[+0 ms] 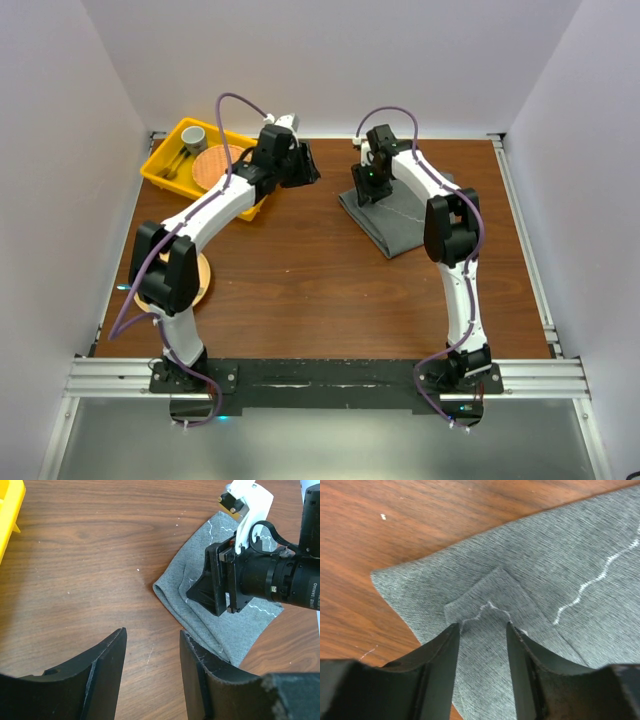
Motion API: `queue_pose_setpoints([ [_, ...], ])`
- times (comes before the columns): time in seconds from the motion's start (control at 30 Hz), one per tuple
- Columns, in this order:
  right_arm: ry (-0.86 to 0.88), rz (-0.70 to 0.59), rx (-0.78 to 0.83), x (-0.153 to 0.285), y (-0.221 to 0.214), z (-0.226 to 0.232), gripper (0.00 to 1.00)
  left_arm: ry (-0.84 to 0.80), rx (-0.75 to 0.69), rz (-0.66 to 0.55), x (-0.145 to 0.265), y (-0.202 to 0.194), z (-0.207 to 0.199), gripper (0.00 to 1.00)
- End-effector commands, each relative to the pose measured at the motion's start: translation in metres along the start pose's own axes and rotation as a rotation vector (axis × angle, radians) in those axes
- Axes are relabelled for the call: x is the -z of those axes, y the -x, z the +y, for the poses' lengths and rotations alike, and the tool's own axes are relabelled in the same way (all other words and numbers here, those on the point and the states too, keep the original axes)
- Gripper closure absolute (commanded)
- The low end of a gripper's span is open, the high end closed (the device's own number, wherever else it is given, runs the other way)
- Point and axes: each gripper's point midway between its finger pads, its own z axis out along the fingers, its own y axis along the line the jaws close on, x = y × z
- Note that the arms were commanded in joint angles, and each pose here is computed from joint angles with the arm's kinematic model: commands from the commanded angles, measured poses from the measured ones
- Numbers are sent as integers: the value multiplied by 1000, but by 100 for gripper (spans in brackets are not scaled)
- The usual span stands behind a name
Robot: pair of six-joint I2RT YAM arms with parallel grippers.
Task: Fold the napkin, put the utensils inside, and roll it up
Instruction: Fold the napkin
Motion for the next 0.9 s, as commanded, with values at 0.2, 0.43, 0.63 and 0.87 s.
queue_pose_setpoints([
  [0.2,86,-19,9,0,2,19,55,-59,27,-82,21,32,-13,49],
  [0.43,116,-37,11,4,11,24,73,-67,29,-86,22,35,-14,49],
  [0.63,112,-72,23,18,24,26,90,-66,24,-90,22,37,-14,49],
  [0.87,100,-101,32,38,37,26,100,-72,21,-97,26,39,-15,49],
])
